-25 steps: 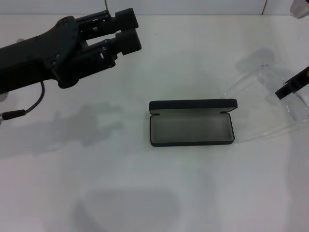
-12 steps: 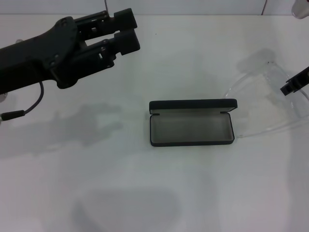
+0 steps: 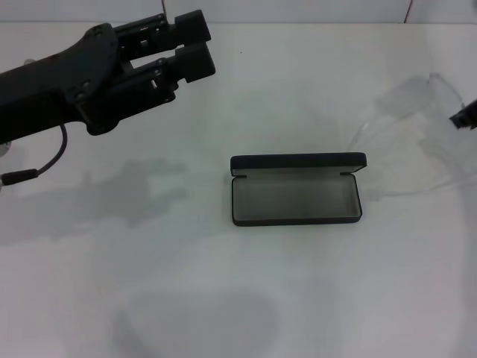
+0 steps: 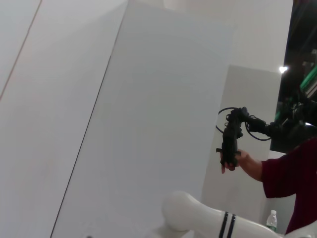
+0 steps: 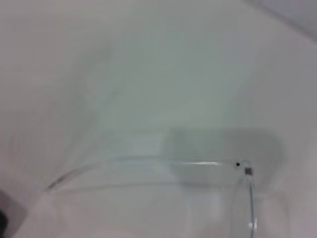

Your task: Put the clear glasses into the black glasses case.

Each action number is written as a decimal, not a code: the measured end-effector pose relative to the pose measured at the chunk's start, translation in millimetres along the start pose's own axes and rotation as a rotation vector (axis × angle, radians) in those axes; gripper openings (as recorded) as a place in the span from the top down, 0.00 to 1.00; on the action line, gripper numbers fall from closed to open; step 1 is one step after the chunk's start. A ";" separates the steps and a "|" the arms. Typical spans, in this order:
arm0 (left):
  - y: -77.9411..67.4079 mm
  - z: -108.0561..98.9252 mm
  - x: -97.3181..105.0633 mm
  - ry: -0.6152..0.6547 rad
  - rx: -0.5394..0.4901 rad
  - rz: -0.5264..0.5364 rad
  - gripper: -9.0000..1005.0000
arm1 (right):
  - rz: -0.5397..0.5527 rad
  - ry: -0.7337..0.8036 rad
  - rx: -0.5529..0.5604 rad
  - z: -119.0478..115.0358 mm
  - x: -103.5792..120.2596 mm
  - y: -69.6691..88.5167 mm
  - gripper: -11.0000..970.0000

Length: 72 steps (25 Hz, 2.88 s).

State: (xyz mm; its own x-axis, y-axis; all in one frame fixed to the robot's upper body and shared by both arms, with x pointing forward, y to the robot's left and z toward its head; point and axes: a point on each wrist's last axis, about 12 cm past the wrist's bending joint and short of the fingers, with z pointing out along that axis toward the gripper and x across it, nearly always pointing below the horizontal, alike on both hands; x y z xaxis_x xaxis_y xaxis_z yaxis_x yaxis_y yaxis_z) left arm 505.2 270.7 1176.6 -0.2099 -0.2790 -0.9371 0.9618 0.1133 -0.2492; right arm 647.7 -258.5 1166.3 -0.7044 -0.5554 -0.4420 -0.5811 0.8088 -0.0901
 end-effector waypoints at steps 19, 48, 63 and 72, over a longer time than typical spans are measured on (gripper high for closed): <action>1.1 3.2 9.9 -0.055 0.032 0.015 0.74 | -0.091 -0.786 -0.148 -143.3 49.5 2.8 0.88; 7.1 45.5 -6.9 -0.031 0.230 0.077 0.91 | -0.430 -0.808 -0.988 -59.2 -9.0 107.1 0.89; 9.9 44.4 6.6 -0.016 0.202 0.075 0.91 | -0.420 -0.896 -1.007 -68.2 -5.5 102.5 0.89; 8.8 43.7 9.0 -0.017 0.199 0.092 0.91 | -0.404 -0.903 -0.999 -66.2 -3.8 100.8 0.89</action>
State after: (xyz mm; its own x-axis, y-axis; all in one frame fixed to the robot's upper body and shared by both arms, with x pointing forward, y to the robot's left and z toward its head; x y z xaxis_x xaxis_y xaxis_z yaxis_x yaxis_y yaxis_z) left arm 519.5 227.6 1176.7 -0.1181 -0.2923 -0.9490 0.9929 -0.0512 -0.1078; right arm 564.9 -187.6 1218.0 -0.1425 -0.0905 -0.9856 -0.9869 -0.0636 0.1485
